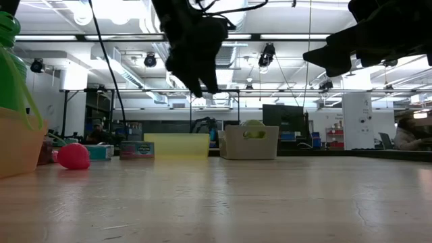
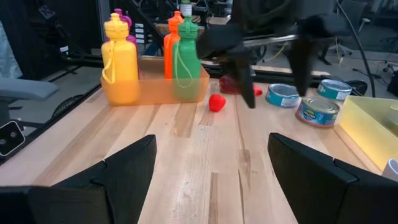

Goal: Pick & Place Food Item
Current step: Put the red strawberry into the gray bin

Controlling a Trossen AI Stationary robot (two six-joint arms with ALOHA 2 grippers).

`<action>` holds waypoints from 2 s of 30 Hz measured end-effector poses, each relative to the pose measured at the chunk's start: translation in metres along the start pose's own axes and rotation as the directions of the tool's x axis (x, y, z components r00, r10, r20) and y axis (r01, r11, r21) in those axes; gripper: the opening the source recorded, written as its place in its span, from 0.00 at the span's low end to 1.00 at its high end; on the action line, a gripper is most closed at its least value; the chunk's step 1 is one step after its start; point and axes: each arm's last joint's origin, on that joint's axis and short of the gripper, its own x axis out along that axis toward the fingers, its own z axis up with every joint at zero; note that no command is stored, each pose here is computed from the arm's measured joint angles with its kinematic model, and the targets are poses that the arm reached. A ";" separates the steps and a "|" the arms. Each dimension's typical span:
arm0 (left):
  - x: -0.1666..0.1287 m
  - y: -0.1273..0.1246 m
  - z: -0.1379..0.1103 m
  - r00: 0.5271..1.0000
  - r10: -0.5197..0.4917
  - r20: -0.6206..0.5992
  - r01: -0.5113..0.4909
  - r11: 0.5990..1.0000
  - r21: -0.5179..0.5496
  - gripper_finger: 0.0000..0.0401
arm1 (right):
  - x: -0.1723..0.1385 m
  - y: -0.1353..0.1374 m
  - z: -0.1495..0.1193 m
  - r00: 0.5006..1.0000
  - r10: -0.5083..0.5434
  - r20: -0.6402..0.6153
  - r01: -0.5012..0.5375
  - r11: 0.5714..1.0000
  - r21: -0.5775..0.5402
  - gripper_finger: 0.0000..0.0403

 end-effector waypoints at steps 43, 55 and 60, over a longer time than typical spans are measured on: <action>-0.031 -0.023 -0.105 0.842 0.107 -0.528 -0.173 0.982 -0.078 0.96 | 0.000 0.000 0.000 1.000 0.000 0.000 0.000 1.000 0.000 0.76; -0.012 -0.021 -0.121 0.836 0.102 -0.539 -0.144 0.989 -0.035 0.96 | 0.000 0.000 0.000 1.000 0.000 0.000 0.000 1.000 0.000 0.76; -0.002 -0.021 -0.128 0.844 0.100 -0.527 -0.145 0.988 -0.046 0.96 | 0.000 0.000 0.000 1.000 0.000 0.000 0.000 1.000 0.000 0.76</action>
